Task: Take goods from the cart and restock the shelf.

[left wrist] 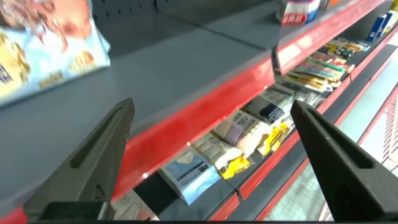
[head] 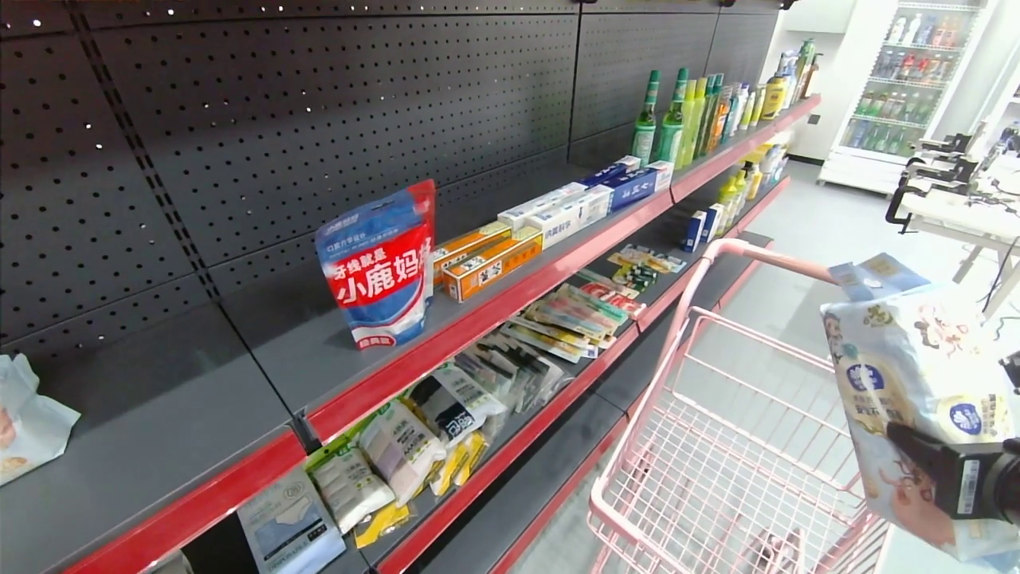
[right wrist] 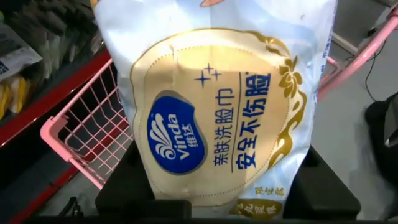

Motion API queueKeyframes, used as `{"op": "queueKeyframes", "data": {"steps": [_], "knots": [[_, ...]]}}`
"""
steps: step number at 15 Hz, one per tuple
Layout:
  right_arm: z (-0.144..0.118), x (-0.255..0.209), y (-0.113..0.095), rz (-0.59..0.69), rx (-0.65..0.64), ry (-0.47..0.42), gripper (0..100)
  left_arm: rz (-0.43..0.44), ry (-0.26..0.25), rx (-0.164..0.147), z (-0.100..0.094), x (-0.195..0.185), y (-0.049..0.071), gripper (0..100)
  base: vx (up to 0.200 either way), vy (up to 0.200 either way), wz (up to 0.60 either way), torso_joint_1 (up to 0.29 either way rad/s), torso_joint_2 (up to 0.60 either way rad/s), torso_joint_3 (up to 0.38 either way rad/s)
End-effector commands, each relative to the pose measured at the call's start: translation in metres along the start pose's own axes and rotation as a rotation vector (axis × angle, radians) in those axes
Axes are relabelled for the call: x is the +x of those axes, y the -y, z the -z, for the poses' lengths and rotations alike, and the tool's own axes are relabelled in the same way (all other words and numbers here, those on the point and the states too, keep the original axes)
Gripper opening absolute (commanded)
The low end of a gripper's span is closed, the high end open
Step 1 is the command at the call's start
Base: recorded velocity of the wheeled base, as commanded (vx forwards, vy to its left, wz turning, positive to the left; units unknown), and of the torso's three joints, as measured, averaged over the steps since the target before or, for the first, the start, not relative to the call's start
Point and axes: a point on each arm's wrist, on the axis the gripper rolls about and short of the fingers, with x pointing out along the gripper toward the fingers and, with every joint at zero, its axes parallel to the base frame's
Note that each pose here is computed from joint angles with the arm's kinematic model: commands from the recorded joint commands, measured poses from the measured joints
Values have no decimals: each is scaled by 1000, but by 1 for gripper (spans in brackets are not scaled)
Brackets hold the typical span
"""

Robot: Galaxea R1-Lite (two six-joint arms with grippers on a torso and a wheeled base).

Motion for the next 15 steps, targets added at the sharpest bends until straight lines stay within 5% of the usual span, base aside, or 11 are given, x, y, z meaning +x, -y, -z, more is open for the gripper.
{"op": "queueKeyframes", "data": {"steps": [1,15], "knots": [[2,-9,4,7,4,29,0,-1,-2,0,0,0,0,100,0,0,0,188,-422,-246],[25,-18,11,52,-19,-21,0,1,-2,-2,0,0,0,100,0,0,0,162,-361,-201]]}}
